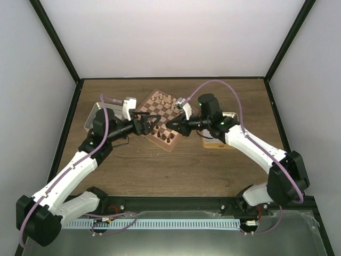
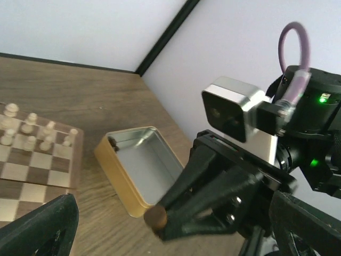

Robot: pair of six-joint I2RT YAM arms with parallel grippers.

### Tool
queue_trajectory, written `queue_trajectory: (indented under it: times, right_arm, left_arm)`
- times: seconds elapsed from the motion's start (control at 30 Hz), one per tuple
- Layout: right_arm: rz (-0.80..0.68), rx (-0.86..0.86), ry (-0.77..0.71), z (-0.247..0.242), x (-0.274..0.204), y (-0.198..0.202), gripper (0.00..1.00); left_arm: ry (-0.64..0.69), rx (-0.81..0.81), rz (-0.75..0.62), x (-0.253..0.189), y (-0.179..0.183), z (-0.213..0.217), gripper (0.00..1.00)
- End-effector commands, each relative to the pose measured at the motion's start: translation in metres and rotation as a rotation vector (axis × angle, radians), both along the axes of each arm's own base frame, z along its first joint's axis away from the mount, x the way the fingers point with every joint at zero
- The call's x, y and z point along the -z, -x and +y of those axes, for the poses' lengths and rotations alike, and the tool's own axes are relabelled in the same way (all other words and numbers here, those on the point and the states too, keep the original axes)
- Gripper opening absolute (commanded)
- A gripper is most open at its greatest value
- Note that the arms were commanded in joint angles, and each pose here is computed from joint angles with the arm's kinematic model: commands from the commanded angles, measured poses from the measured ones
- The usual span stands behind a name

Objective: Set up the chess pieces on the board
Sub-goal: Place the chess piece on the chessboard.

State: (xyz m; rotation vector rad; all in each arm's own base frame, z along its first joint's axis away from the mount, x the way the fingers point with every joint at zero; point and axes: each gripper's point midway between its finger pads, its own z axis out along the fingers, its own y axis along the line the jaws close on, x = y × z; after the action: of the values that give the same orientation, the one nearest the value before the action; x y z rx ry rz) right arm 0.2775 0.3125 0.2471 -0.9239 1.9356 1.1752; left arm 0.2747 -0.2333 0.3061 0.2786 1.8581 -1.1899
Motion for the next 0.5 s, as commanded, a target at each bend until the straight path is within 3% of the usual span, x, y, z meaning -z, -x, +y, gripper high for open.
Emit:
queue_trajectory:
  times: [0.0, 0.1, 0.13, 0.27, 0.37, 0.47]
  right_arm:
    - [-0.187, -0.237, -0.116, 0.03, -0.058, 0.039, 0.05]
    - [-0.212, -0.257, -0.108, 0.04, -0.064, 0.04, 0.05]
    - [-0.219, -0.258, -0.108, 0.041, -0.066, 0.039, 0.05]
    - [-0.228, -0.254, -0.107, 0.046, -0.069, 0.035, 0.05]
    - [-0.234, -0.243, -0.111, 0.047, -0.072, 0.032, 0.05]
    - [-0.235, -0.233, -0.116, 0.048, -0.073, 0.029, 0.05]
  left_arm:
    - [0.115, 0.101, -0.014, -0.015, 0.016, -0.01, 1.0]
    - [0.159, 0.108, 0.02, -0.014, 0.019, -0.01, 1.0]
    - [0.161, 0.101, 0.037, -0.011, 0.018, -0.01, 0.95]
    - [0.155, 0.048, 0.116, -0.005, 0.01, -0.006, 0.62]
    - [0.177, 0.038, 0.117, -0.01, 0.01, -0.005, 0.44]
    - [0.182, 0.047, 0.125, -0.009, 0.01, -0.006, 0.32]
